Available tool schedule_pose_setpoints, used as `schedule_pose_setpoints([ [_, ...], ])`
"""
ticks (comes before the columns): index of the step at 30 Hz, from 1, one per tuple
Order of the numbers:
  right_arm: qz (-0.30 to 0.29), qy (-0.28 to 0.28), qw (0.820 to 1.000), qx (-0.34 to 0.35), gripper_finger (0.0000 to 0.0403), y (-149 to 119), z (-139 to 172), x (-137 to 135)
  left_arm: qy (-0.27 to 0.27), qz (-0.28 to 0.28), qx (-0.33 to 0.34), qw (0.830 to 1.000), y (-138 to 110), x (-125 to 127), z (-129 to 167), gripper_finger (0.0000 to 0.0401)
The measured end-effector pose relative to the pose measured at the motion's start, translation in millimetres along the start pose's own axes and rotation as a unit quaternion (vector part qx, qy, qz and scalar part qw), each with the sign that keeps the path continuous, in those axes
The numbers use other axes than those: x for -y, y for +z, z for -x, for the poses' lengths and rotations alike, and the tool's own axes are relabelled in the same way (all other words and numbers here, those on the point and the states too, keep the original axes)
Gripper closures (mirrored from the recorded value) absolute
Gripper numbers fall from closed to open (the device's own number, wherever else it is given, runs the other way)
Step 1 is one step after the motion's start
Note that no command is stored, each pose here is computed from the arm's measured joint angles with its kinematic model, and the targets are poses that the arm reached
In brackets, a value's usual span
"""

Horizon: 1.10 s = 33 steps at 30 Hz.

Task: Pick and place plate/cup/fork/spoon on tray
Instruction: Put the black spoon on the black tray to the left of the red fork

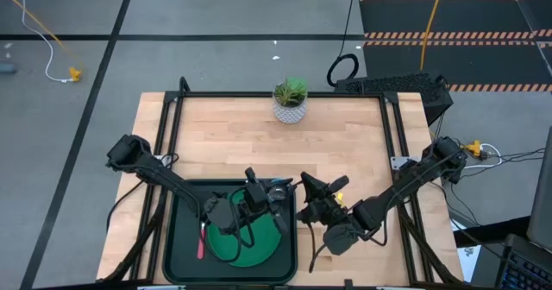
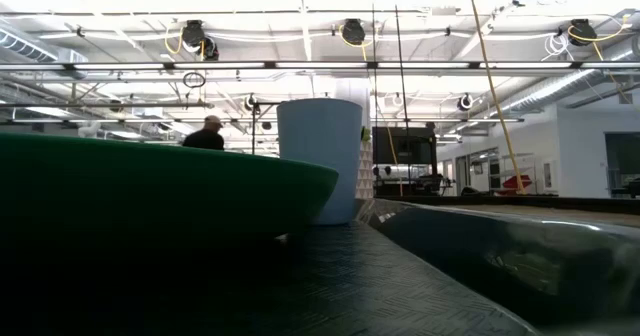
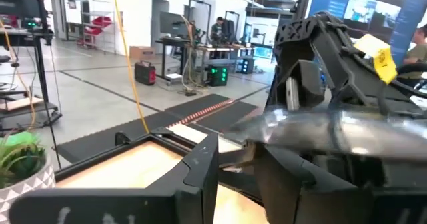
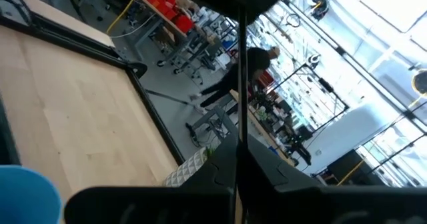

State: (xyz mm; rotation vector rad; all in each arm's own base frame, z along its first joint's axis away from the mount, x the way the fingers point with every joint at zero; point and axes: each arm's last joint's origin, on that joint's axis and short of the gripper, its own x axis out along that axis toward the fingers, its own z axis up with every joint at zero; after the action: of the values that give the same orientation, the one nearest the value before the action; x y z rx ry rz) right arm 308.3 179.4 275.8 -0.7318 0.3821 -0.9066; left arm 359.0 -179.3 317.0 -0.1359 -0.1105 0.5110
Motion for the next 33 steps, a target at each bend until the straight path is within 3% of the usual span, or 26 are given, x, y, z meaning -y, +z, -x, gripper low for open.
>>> schedule_pose_setpoints([
  [33,-0.001,-0.001,1.000,-0.001,0.0403,0.1,0.0,0.1,0.009,-0.007,-0.001,1.000,-0.3,-0.5,0.1,0.0309],
])
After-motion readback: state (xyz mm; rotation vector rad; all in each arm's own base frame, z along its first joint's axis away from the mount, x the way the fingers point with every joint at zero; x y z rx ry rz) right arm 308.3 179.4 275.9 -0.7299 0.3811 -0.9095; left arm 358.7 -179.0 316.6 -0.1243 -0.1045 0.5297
